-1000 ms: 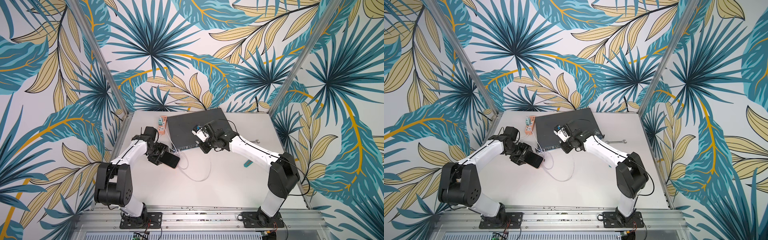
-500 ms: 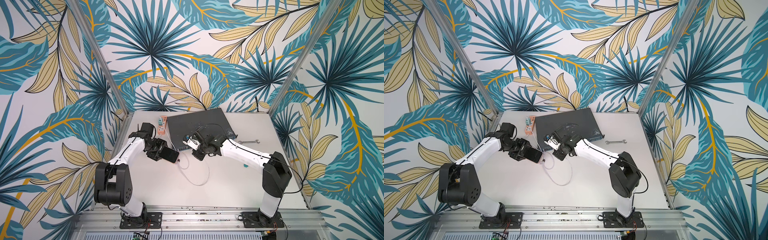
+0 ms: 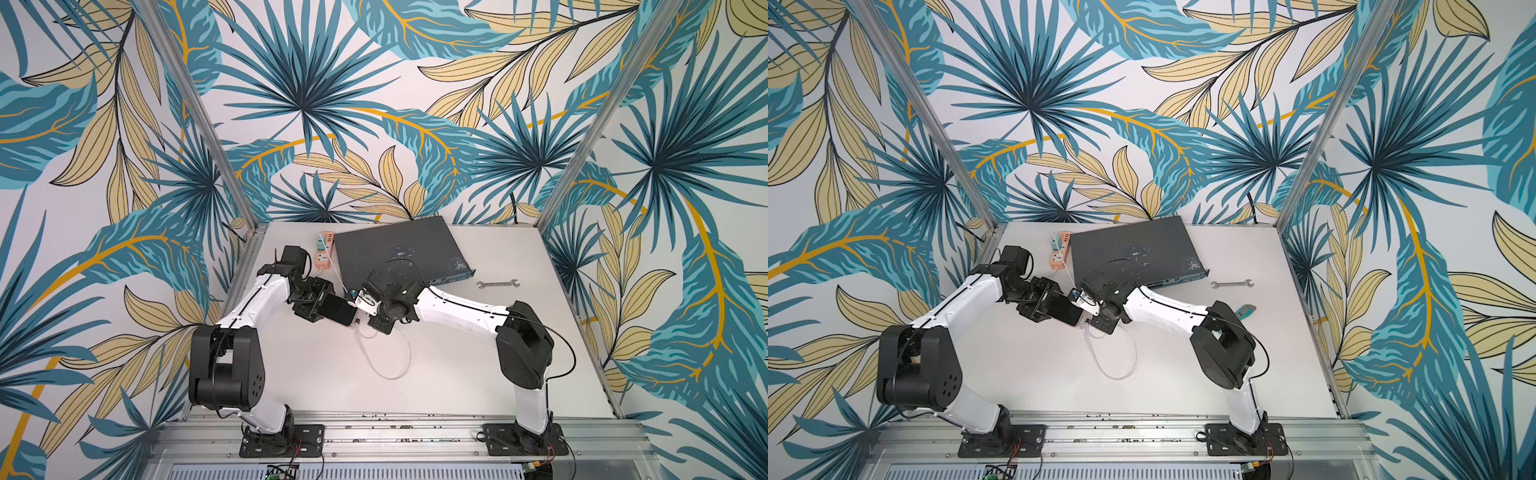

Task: Plug the charging cable into the phone
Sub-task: Insert the charging cable into the phone.

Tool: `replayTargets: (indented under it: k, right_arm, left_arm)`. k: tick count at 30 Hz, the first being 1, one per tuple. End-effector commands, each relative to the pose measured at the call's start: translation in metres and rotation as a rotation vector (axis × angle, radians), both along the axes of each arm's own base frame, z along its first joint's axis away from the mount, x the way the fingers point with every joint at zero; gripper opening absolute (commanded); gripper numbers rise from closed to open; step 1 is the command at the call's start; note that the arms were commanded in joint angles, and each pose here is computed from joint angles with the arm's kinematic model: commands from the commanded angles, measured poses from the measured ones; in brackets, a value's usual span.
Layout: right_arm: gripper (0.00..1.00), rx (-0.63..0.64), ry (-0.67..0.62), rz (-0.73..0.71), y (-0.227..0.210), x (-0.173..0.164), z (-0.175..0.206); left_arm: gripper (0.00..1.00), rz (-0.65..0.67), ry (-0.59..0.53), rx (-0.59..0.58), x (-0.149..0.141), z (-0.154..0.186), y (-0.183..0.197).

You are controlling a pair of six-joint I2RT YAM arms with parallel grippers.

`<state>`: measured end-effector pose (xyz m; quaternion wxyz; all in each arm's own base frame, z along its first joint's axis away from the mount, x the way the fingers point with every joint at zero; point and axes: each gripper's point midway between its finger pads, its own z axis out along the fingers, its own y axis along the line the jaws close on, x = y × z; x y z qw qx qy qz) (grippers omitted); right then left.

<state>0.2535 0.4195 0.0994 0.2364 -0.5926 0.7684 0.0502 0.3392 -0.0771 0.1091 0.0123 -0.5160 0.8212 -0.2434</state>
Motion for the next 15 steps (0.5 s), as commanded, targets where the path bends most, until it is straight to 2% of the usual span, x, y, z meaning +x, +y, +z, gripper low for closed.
replayTargets:
  k: [1,15]
  right_arm:
    - [0.0,-0.023,-0.025,-0.009,0.001,0.002,0.002]
    - [0.0,-0.011,-0.009,0.04,0.015,-0.018,0.004]
  left_arm:
    - [0.0,0.0,-0.033,-0.018,0.01,0.013,0.0]
    - [0.0,-0.001,-0.036,-0.013,0.012,0.013,0.001]
